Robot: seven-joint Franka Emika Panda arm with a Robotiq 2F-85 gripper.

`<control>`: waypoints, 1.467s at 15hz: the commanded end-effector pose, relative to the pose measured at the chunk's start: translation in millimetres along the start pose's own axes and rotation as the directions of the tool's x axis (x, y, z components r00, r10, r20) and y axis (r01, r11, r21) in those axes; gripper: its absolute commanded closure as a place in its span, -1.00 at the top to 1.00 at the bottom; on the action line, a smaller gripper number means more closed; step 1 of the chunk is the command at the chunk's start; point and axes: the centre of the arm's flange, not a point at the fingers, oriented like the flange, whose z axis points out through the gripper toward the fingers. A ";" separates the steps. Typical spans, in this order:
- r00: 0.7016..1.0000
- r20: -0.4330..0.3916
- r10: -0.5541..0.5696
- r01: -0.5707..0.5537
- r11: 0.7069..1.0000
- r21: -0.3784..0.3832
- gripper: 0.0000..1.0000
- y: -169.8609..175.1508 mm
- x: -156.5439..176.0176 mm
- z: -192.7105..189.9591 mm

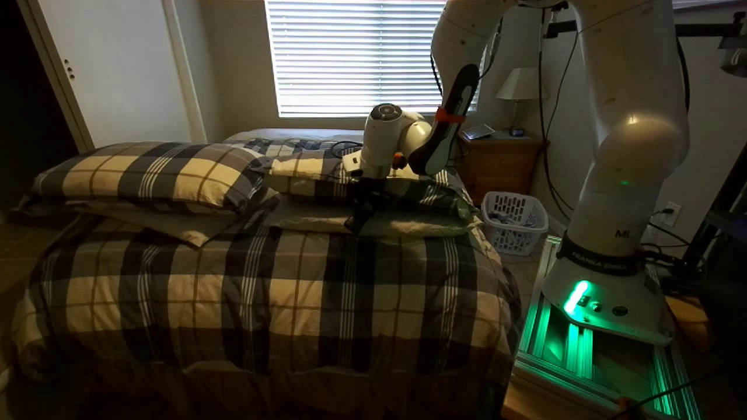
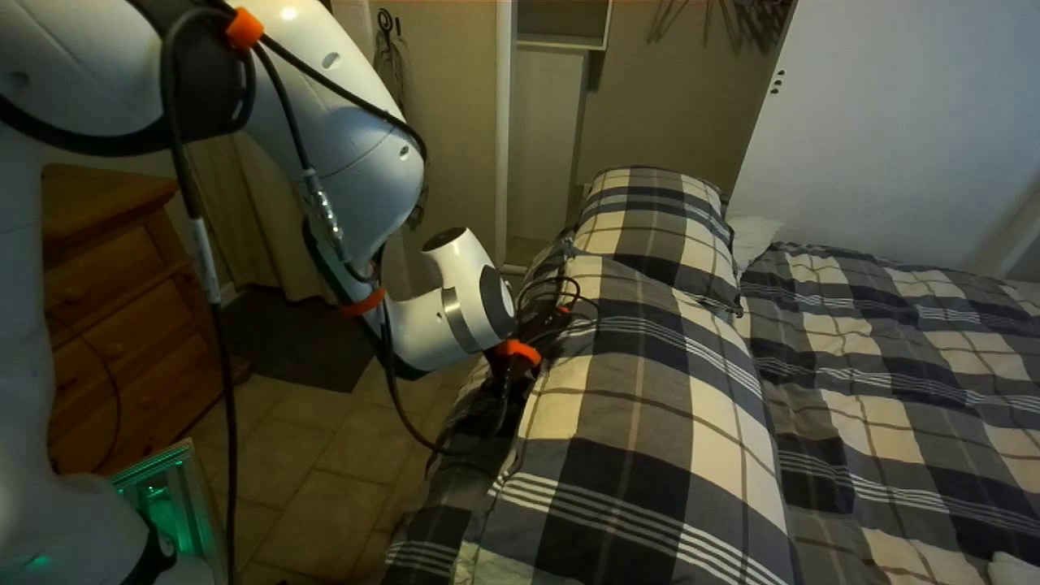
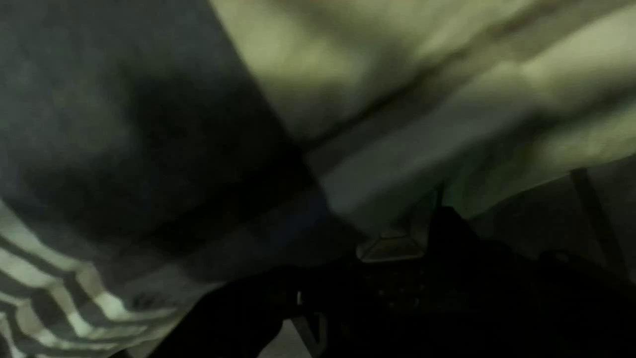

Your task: Put the remote control under the pillow

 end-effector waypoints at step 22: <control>0.608 -0.214 0.765 -0.786 0.618 -0.023 -0.44 21.2 -74.3 41.8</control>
